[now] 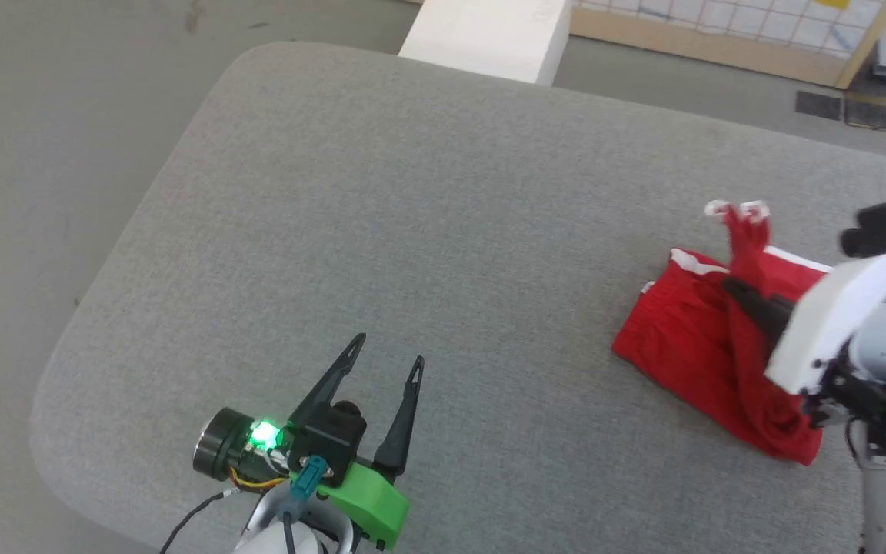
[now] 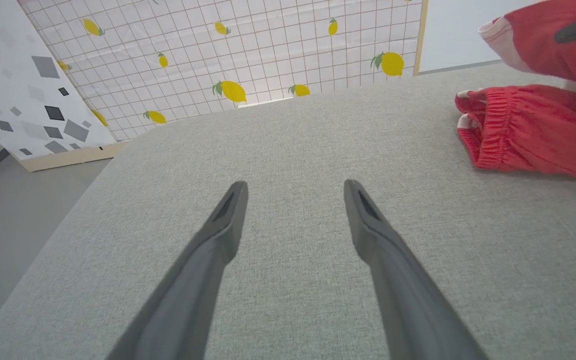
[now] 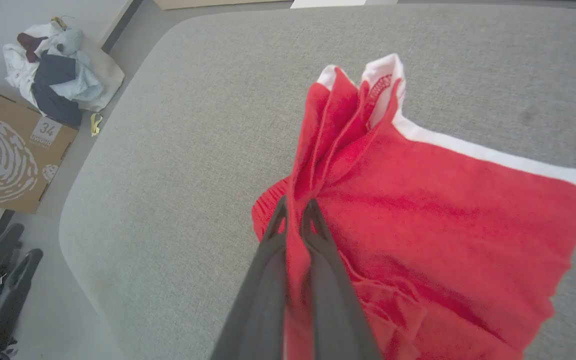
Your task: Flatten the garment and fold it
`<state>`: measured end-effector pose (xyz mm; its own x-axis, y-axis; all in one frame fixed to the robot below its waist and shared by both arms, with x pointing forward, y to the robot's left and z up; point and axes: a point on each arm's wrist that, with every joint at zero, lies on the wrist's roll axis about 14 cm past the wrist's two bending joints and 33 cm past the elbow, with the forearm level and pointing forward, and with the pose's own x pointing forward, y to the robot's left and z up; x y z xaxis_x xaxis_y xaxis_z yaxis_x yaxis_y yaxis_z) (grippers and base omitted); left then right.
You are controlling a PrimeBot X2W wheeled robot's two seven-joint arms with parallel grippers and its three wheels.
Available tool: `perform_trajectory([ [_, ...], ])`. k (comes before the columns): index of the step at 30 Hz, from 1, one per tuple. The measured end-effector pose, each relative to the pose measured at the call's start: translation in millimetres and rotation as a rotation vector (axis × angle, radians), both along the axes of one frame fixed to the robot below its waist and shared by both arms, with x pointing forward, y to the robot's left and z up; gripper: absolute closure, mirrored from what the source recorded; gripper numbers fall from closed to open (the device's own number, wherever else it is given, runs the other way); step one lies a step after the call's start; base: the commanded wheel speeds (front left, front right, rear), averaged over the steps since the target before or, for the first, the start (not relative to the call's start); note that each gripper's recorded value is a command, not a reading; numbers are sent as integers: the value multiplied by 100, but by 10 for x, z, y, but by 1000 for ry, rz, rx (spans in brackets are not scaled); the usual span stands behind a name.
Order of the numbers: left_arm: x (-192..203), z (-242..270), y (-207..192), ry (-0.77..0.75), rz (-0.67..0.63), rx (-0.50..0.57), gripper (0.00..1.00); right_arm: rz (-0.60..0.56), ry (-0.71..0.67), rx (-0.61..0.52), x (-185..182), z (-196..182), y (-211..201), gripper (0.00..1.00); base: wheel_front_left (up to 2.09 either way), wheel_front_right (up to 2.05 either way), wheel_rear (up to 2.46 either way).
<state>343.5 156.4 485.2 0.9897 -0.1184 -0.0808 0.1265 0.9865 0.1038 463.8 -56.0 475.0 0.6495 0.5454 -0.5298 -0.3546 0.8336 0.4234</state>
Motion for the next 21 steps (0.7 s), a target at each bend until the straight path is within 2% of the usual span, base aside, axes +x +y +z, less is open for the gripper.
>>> perform_trajectory([
  [12, -8, -130, 113, 38, 52, -1, 0, 104, 96, -38, -53, -463, 475, 100, 0, 0, 0],
  [13, -7, -139, 117, 42, 54, -2, 0, 112, 99, -37, -59, -480, 513, 58, 0, 0, 0],
  [14, -7, -149, 119, 44, 55, -3, 0, 126, 101, -39, -70, -498, 560, 0, 0, 0, 0],
  [21, 12, -153, 159, 42, 64, 2, 0, 203, 93, -21, -196, -460, 798, 0, 0, 0, 0],
])
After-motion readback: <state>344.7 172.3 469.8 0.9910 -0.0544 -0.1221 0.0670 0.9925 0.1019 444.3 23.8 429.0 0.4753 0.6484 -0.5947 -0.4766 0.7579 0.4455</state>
